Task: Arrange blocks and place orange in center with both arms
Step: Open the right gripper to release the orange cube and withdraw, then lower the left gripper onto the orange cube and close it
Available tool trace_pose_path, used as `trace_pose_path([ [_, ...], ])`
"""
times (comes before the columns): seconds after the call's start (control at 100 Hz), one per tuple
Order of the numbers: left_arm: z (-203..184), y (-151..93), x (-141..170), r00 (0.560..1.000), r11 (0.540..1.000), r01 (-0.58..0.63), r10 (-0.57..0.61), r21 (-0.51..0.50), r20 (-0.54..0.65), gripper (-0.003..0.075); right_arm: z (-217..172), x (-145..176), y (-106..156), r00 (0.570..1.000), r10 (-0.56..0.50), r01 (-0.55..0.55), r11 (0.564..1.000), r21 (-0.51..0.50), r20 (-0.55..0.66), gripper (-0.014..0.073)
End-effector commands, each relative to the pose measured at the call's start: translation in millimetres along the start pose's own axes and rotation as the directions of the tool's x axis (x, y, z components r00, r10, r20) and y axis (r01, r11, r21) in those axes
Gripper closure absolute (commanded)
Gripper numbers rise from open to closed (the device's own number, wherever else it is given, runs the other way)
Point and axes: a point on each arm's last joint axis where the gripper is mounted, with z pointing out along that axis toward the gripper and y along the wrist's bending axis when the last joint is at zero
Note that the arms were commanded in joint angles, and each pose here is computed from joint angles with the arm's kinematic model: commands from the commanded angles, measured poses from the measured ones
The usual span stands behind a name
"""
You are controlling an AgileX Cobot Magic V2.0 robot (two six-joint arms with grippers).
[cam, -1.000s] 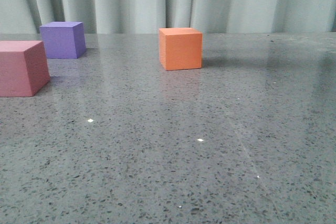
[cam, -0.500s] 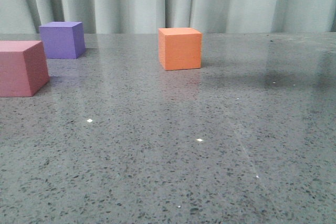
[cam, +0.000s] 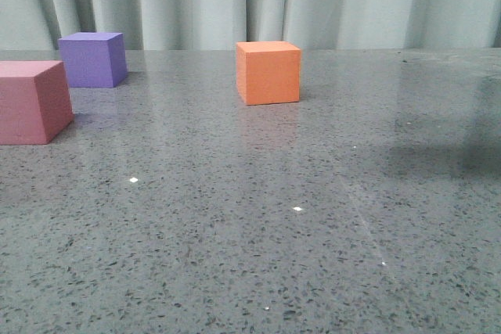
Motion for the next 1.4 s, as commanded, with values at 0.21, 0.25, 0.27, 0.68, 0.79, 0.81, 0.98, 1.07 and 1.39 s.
trace_pose_path([
  [0.21, 31, -6, -38, 0.998, 0.998, -0.06, 0.06, 0.017, -0.024, 0.0026, -43, 3, -1, 0.983, -0.025, 0.032, 0.999, -0.034, 0.184, -0.0007],
  [0.25, 36, -8, -42, 0.997, 0.998, -0.062, 0.063, 0.026, -0.039, 0.0026, -46, 7, -2, 0.979, -0.027, 0.035, 0.999, -0.036, 0.202, -0.0007],
  [0.27, 39, -8, -44, 0.997, 0.997, -0.068, 0.069, 0.029, -0.044, 0.0026, -47, 9, -3, 0.977, -0.027, 0.036, 0.999, -0.038, 0.213, -0.0007],
  [0.68, 109, -58, -76, 0.95, 0.933, -0.247, 0.286, 0.261, -0.122, 0.0026, -48, 56, -20, 0.958, -0.026, 0.042, 0.998, -0.05, 0.287, -0.0007],
  [0.79, 131, -76, -84, 0.929, 0.902, -0.286, 0.344, 0.322, -0.139, 0.0026, -42, 60, -22, 0.962, -0.026, 0.04, 0.998, -0.045, 0.271, -0.0007],
  [0.81, 135, -79, -85, 0.924, 0.897, -0.291, 0.353, 0.333, -0.144, 0.0026, -42, 60, -22, 0.962, -0.026, 0.04, 0.998, -0.045, 0.27, -0.0007],
  [0.98, 167, -107, -96, 0.868, 0.825, -0.341, 0.461, 0.451, -0.186, 0.0026, -42, 57, -21, 0.954, -0.023, 0.041, 0.998, -0.054, 0.3, -0.0007],
  [1.07, 185, -123, -100, 0.851, 0.784, -0.331, 0.488, 0.525, -0.193, 0.0026, -43, 55, -20, 0.946, -0.013, 0.036, 0.997, -0.064, 0.323, -0.0007],
  [1.39, 228, -167, -93, 0.777, 0.545, -0.331, 0.621, 0.771, -0.105, 0.0026, -43, 55, -19, 0.946, 0.007, 0.021, 0.996, -0.083, 0.325, -0.0007],
])
